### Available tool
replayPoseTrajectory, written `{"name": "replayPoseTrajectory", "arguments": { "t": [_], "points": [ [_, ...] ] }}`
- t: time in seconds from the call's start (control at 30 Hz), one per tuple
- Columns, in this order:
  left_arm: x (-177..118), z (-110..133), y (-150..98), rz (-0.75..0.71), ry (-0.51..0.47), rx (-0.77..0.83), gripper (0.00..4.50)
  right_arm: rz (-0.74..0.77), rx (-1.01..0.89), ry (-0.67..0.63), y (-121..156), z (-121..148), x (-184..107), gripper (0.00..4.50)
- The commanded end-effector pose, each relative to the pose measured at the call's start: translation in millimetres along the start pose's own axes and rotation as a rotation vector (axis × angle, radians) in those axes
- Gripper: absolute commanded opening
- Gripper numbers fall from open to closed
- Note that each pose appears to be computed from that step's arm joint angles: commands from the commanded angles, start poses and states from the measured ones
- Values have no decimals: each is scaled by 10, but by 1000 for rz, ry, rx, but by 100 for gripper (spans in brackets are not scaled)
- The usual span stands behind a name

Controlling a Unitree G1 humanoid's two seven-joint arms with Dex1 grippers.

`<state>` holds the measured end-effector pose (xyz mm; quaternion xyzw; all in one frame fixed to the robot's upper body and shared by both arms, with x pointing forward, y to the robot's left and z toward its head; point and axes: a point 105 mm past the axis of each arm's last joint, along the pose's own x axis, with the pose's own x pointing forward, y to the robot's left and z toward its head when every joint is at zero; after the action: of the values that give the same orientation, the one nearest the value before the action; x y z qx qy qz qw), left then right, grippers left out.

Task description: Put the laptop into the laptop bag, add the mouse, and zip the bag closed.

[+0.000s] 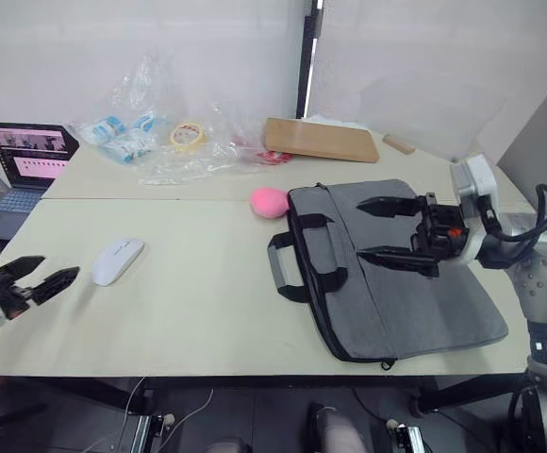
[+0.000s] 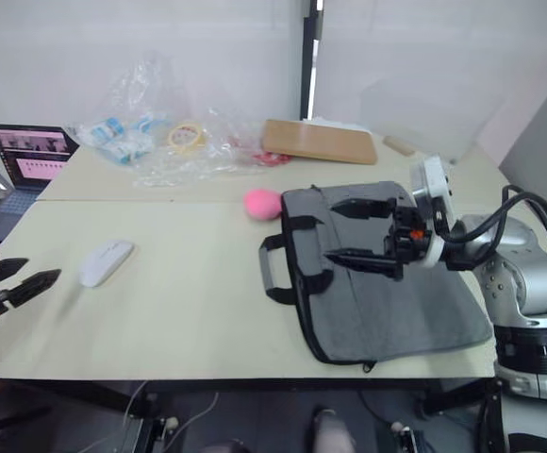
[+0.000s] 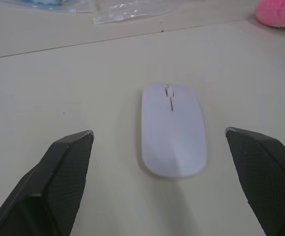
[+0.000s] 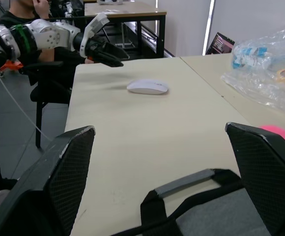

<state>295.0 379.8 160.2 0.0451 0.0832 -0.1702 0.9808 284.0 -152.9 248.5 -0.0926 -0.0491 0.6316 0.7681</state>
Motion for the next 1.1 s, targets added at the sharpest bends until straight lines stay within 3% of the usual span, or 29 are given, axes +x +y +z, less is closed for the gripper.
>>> {"name": "replayPoseTrajectory", "arguments": {
  "t": [0.03,0.3,0.57,0.77,0.93,1.1],
  "points": [
    [137,63,-33,-21,1,34,450,31,-73,-22,108,157,-13,448],
    [474,-181,-8,-5,110,36,450,66,-94,-11,390,87,-69,448],
    [525,-368,-13,-13,157,25,450,49,-96,-9,430,58,-93,448],
    [557,-360,-47,-35,133,1,278,35,-100,-16,397,75,-88,450],
    [534,-336,-41,-41,123,7,278,20,-102,-10,375,69,-83,450],
    [515,-76,-92,-79,32,58,278,-63,-45,86,292,-73,1,450]
  ]
}}
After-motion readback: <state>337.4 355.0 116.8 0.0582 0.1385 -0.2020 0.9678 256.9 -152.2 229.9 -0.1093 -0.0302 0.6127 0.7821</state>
